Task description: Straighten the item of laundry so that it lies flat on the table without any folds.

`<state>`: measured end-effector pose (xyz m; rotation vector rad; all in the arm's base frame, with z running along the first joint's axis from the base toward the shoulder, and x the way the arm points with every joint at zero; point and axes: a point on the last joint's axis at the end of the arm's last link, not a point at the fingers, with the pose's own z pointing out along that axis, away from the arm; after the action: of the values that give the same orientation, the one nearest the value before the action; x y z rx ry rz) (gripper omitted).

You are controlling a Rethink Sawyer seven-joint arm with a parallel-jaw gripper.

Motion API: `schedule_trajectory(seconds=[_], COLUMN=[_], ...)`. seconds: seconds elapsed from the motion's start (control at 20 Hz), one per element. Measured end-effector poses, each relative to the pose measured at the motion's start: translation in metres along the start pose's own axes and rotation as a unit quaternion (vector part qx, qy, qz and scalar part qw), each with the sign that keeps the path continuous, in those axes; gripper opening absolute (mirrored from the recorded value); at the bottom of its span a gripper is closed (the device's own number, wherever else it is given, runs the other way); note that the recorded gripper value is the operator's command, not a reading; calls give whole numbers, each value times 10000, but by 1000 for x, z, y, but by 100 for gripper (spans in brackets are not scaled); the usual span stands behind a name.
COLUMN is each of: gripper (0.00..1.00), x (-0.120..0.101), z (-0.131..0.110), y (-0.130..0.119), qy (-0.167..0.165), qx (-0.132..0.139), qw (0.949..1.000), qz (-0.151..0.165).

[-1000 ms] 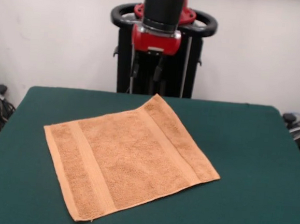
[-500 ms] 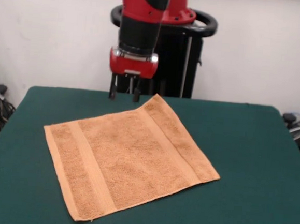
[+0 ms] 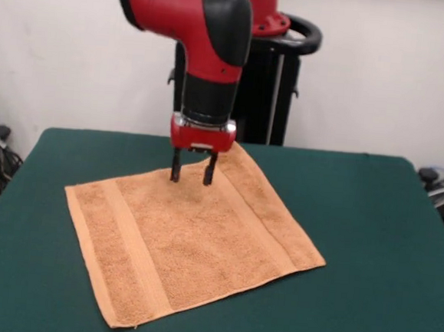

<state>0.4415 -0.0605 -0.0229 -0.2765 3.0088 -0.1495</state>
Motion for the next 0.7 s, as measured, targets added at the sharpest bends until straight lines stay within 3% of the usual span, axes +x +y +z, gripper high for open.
schedule_trajectory(seconds=[0.25, 0.7], gripper=[100, 100], x=[14, 38], z=[14, 6], y=[20, 48], qy=[39, 170], qx=[-120, -260], qw=[9999, 9994], qz=[-45, -133])
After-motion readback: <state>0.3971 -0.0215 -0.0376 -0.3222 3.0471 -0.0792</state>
